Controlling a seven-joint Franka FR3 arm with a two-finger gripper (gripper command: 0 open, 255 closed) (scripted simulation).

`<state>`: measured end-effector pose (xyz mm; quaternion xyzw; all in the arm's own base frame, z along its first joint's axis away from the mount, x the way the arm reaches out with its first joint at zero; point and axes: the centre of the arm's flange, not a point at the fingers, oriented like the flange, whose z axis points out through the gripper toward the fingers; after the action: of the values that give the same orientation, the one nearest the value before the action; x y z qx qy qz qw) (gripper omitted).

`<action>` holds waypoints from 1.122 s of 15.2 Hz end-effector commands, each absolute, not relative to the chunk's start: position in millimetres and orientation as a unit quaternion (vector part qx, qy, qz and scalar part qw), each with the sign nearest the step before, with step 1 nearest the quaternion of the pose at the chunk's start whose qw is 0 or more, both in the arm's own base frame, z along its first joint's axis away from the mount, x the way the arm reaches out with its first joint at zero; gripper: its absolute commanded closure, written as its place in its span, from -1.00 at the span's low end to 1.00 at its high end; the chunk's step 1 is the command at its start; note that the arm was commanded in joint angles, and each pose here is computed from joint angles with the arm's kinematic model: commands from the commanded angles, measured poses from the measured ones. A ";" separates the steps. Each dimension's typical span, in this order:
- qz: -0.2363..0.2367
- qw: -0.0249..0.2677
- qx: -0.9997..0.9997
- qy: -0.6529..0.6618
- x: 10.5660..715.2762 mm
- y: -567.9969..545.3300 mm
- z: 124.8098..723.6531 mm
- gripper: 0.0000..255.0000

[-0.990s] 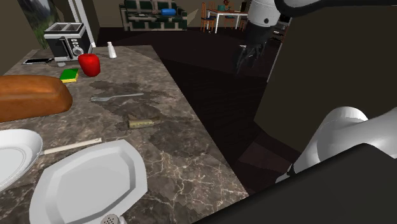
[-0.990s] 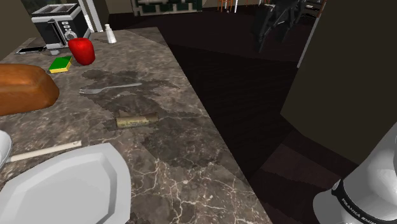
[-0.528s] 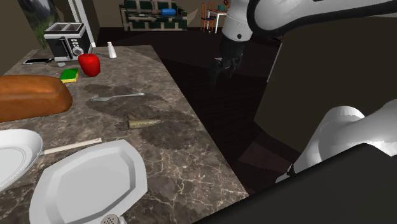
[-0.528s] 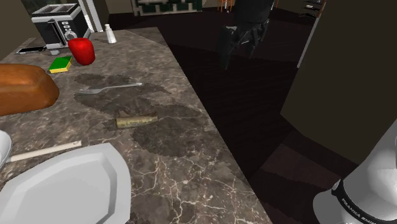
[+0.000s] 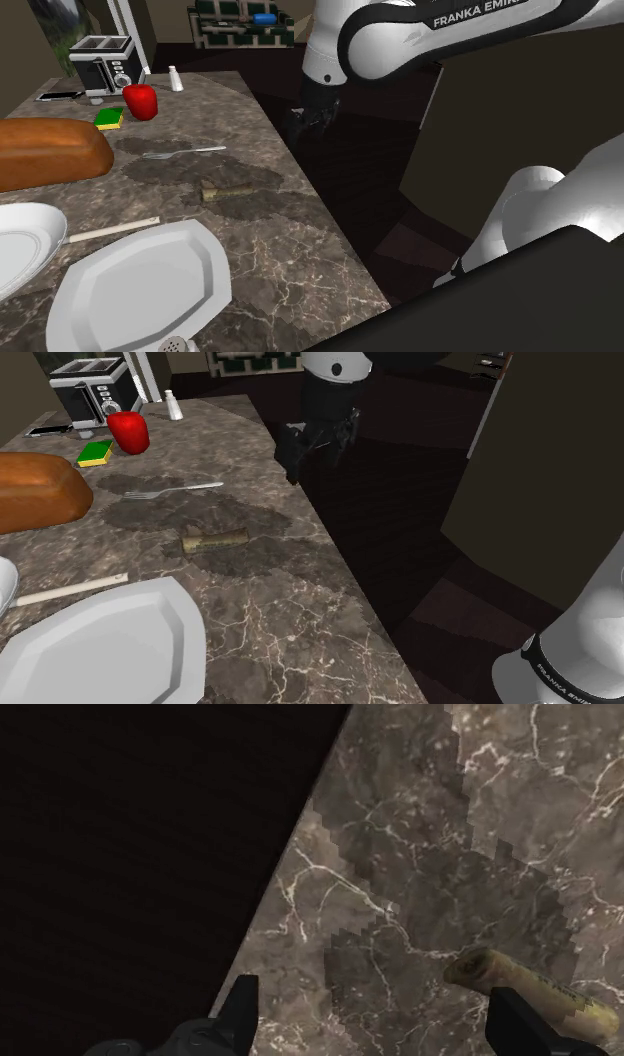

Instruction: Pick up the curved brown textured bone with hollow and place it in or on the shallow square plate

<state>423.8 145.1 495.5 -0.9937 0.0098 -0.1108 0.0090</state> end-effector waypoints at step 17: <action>-0.153 0.054 -0.986 -0.047 518.0 323.0 427.5 -1.00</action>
<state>514.6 317.2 428.7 -0.9860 -0.0447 -0.1516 0.0524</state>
